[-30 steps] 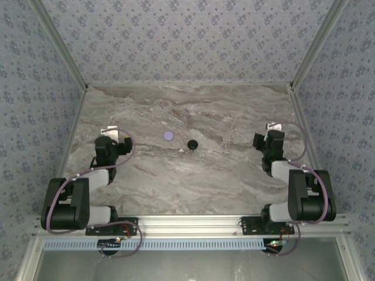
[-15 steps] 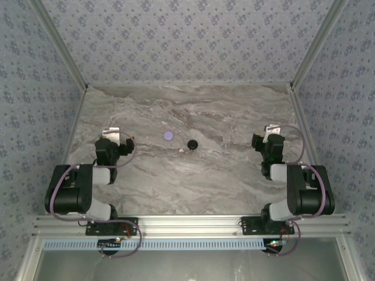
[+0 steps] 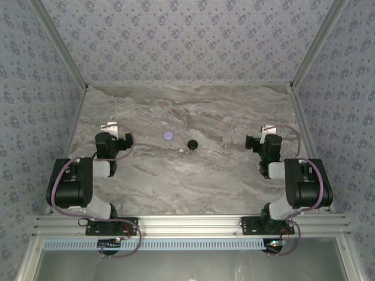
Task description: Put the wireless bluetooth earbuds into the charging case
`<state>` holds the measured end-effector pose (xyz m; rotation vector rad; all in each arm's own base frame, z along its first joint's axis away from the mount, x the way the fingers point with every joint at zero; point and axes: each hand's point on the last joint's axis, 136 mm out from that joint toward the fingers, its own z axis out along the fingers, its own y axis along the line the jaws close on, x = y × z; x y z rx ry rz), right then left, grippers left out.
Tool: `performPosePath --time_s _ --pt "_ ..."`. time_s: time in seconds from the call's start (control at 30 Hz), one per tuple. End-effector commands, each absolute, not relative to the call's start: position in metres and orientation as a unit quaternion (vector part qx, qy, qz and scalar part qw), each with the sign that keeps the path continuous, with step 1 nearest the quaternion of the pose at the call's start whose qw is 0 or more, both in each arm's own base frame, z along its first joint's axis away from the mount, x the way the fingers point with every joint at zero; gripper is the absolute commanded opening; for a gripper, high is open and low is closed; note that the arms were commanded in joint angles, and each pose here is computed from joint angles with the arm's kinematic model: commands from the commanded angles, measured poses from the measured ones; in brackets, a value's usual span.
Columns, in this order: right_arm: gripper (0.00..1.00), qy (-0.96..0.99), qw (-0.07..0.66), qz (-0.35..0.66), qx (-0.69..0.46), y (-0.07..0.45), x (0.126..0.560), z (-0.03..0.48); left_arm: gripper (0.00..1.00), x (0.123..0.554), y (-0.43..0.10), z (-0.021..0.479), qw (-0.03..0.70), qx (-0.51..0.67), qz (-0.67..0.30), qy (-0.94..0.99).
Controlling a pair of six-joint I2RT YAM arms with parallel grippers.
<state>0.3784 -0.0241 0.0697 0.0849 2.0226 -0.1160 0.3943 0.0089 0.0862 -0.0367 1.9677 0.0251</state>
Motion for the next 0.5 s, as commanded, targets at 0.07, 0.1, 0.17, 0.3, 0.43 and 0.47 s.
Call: performPosePath --time_s 0.07,0.1,0.17,0.3,0.43,0.47 --pt "1.00 0.840 0.541 -0.026 0.013 -0.0177 0.3894 0.0805 0.99 0.3977 0.0120 0.0889 0.555 -0.024 0.013 0.832" --pt "1.00 0.840 0.542 -0.027 0.014 -0.0181 0.3894 0.0808 0.99 0.3977 0.0126 0.0891 0.555 -0.024 0.014 0.831" --pt "1.00 0.840 0.542 -0.026 0.013 -0.0181 0.3894 0.0806 0.99 0.3976 0.0128 0.0889 0.555 -0.025 0.014 0.832" --pt "1.00 0.840 0.542 -0.026 0.014 -0.0182 0.3894 0.0809 0.99 0.3977 0.0122 0.0891 0.555 -0.025 0.013 0.831" --pt "1.00 0.840 0.542 -0.026 0.014 -0.0183 0.3894 0.0808 0.99 0.3973 0.0126 0.0883 0.554 -0.025 0.014 0.832" --pt "1.00 0.840 0.542 -0.026 0.014 -0.0184 0.3892 0.0809 0.99 0.3974 0.0129 0.0888 0.555 -0.025 0.014 0.831"
